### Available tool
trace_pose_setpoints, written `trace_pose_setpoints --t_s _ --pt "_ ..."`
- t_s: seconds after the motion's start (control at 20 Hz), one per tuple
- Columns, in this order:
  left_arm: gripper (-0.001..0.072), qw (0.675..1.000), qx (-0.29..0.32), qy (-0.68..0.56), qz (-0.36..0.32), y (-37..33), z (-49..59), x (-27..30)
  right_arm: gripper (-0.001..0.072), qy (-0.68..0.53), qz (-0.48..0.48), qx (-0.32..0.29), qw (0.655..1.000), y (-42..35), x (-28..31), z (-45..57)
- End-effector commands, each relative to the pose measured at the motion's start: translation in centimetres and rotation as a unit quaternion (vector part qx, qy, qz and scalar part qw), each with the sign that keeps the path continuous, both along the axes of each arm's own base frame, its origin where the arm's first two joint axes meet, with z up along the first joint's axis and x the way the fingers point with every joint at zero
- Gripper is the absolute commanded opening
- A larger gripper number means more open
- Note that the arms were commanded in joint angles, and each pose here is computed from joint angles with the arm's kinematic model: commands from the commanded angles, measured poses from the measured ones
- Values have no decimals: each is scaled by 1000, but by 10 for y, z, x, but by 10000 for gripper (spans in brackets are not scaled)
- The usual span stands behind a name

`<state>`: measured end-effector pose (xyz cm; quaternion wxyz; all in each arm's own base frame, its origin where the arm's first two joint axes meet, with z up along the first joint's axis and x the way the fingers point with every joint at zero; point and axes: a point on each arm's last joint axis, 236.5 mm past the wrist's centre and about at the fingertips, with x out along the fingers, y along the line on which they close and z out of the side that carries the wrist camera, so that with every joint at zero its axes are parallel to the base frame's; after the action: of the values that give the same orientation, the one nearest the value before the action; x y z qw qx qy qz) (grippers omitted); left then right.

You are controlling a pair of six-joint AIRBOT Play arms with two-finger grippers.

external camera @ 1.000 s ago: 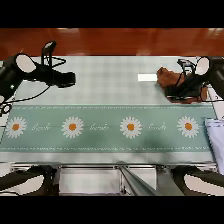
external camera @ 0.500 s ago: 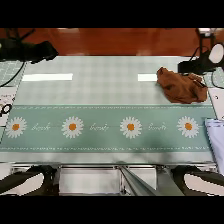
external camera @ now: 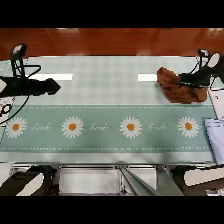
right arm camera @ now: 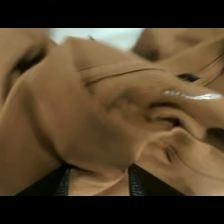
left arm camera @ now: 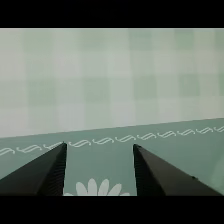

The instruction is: Fold the shirts.

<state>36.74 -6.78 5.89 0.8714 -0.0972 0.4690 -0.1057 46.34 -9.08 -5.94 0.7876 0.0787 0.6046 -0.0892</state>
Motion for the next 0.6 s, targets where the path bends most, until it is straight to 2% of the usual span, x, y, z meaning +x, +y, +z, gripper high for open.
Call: trace_pose_setpoints --t_s 0.0,0.1,0.15,0.2,0.25,0.4,0.55 --pt "508 1000 2 24 5 1 -30 -3 416 16 -18 20 1000 1 7 -45" --pt "508 1000 -4 20 11 1 -34 4 403 18 -24 29 999 3 9 -55" --pt "508 1000 -10 15 16 -1 -34 9 307 14 -25 30 999 4 11 -54" --pt "508 1000 -12 6 20 0 -32 13 106 13 -23 32 999 5 12 -48" --pt "508 1000 -9 -7 24 3 -28 18 35 8 -14 31 999 5 16 -38" --pt "508 999 14 -26 46 33 -9 28 35 -17 11 24 1000 5 28 21" --pt "507 995 13 -44 89 73 32 25 35 -110 27 14 993 10 39 126"
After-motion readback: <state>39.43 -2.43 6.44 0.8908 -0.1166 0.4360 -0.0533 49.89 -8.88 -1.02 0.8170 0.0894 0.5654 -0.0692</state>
